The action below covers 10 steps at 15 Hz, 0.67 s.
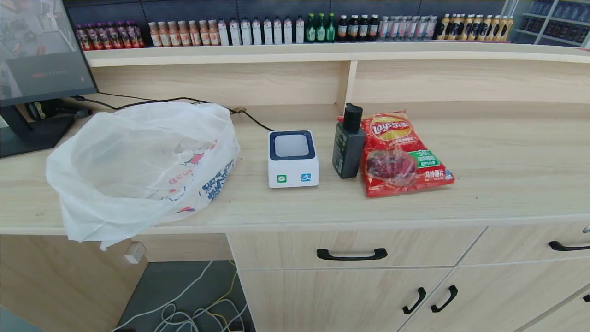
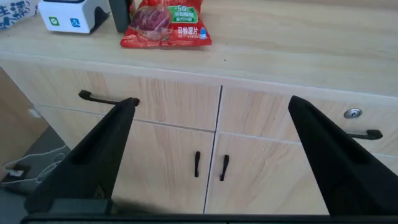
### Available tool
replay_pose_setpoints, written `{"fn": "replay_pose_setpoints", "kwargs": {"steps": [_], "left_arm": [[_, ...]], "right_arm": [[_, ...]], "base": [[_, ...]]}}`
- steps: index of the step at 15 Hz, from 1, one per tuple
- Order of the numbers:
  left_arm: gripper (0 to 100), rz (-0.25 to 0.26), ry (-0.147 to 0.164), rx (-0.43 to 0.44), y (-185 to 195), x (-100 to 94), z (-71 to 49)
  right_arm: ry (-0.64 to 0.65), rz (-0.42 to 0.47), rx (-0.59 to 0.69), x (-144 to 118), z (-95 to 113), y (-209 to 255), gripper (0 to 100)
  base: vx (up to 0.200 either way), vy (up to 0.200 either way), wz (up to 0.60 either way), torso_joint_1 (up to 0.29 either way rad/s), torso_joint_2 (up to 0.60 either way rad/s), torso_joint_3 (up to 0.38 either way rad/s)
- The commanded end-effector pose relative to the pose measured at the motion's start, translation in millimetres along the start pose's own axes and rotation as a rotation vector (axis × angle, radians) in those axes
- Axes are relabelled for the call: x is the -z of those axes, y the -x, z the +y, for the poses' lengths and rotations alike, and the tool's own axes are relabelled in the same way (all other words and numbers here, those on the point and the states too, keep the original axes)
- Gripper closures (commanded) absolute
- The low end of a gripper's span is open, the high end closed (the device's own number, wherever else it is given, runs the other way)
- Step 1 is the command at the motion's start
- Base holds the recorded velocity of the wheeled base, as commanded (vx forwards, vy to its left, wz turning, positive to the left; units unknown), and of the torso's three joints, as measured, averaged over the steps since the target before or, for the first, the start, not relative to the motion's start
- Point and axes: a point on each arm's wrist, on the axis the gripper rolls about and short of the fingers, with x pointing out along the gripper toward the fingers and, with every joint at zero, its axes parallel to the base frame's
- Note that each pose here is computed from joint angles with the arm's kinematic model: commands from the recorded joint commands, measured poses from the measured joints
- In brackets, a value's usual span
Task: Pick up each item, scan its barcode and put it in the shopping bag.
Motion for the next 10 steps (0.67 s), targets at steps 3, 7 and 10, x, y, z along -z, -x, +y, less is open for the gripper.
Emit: {"fn": "replay_pose_setpoints", "kwargs": {"steps": [3, 7, 10], "left_arm": [[0, 0.0, 0.0, -0.001, 0.0, 0.0, 0.0], [0, 0.0, 0.0, 0.0, 0.0, 0.0, 0.0], [0, 0.0, 0.0, -0.001, 0.0, 0.0, 0.0]], "right_arm": [[0.046, 0.072, -0.155, -31.6, -8.5, -55.6, 0], [0.142, 0.025, -0.312, -48.3, -3.5, -108.4, 0], [0.158, -0.019, -0.307, -58.0, 2.3, -144.8, 0]], "base": [[0.0, 0.0, 0.0, 0.0, 0.0, 0.0], [0.0, 0.0, 0.0, 0.0, 0.0, 0.0], [0.0, 0.0, 0.0, 0.0, 0.0, 0.0]]}}
